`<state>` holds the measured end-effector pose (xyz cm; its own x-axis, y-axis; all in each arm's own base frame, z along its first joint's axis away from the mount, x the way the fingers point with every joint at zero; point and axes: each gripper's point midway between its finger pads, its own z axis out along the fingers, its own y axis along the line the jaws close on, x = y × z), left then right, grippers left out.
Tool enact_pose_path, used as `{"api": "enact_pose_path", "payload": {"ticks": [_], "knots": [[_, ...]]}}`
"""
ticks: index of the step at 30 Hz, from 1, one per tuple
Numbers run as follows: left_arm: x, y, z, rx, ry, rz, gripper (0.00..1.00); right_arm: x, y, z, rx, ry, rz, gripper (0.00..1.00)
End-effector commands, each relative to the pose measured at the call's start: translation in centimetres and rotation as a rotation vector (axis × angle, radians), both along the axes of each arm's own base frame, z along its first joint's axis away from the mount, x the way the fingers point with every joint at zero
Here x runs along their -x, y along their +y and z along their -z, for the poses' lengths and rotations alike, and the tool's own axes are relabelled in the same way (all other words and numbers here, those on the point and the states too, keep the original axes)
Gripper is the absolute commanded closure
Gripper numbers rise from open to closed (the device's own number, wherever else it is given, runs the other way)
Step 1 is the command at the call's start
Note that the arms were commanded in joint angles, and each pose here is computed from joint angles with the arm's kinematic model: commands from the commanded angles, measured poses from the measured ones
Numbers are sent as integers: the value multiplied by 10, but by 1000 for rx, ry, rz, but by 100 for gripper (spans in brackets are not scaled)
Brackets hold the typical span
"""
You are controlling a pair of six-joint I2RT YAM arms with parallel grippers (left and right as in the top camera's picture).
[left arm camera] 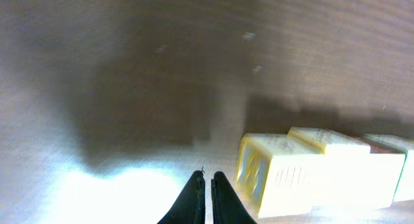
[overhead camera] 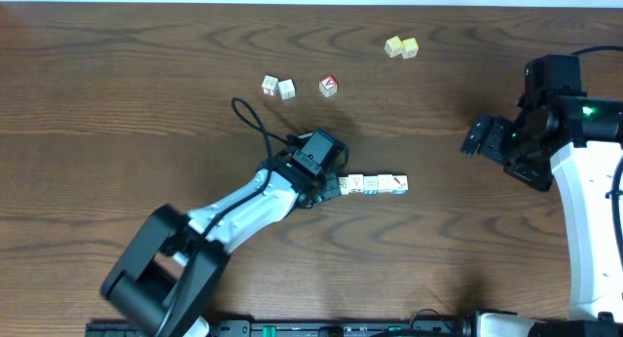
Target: Lift 5 blocks
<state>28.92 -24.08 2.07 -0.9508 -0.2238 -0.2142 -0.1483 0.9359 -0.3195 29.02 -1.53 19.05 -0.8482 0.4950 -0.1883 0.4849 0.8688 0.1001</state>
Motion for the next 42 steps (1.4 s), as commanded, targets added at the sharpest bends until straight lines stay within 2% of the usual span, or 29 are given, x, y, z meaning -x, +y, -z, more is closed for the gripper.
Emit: {"api": "enact_pose_path", "payload": {"ticks": [1, 7, 13, 42], "knots": [[4, 8, -29, 10, -37, -2, 93, -2, -1, -5, 1, -16, 2, 1], [34, -14, -18, 47, 64, 79, 92, -2, -1, -5, 1, -16, 2, 1], [44, -38, 6, 40, 78, 103, 93, -2, -1, -5, 1, -16, 2, 1], [24, -35, 17, -19, -15, 61, 92, -2, -1, -5, 1, -16, 2, 1]]}}
